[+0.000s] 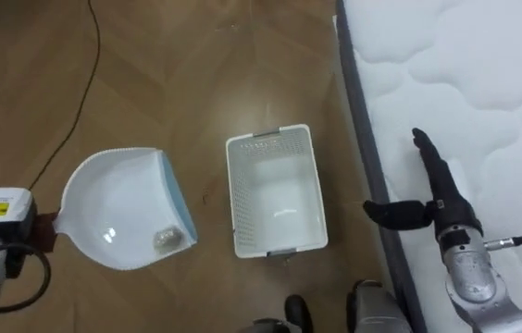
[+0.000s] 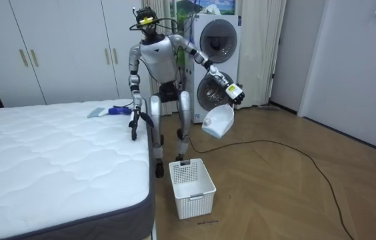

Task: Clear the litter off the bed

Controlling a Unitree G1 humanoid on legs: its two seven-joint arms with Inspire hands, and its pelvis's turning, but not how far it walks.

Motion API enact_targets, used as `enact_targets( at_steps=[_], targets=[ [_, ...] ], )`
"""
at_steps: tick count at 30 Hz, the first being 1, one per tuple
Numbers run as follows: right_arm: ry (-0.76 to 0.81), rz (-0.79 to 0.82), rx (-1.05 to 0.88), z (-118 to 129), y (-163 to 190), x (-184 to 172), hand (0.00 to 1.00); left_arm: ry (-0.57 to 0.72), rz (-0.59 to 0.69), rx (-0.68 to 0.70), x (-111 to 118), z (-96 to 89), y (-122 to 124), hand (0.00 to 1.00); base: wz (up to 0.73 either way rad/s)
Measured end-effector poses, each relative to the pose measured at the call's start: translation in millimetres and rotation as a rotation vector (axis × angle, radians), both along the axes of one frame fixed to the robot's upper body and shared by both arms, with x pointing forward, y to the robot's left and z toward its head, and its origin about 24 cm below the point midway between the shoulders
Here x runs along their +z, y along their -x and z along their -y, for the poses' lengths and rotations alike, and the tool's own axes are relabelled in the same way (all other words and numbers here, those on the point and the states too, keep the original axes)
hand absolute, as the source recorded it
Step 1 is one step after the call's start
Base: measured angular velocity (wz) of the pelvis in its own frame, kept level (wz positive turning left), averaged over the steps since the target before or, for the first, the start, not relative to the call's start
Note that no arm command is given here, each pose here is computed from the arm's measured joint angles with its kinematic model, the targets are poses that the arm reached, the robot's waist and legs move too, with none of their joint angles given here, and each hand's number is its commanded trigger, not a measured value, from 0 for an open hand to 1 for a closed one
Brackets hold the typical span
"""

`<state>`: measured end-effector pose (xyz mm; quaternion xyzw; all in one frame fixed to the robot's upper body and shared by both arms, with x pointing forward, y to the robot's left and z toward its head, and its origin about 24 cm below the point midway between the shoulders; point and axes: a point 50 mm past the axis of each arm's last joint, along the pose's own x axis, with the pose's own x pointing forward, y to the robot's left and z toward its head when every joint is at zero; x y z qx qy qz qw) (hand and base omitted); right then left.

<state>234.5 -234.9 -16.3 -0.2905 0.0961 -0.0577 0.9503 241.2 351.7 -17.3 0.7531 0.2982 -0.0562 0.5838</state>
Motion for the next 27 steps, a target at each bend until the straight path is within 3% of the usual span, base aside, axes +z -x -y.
enact_targets(
  at_steps=[7, 17, 27],
  targets=[
    [0.015, -0.006, 0.063, -3, -1, 3, 0.00, -0.001, -0.016, 0.012, -1, -2.1, 2, 1.00, -0.09],
    [0.018, 0.036, 0.109, -1, -3, 9, 0.00, -0.031, 0.061, 0.007, 24, -7.0, -21, 1.00, -0.09],
    [0.018, 0.063, 0.108, 0, -5, 14, 0.00, -0.045, 0.091, -0.015, 31, -4.9, -28, 1.00, -0.03]
  ],
)
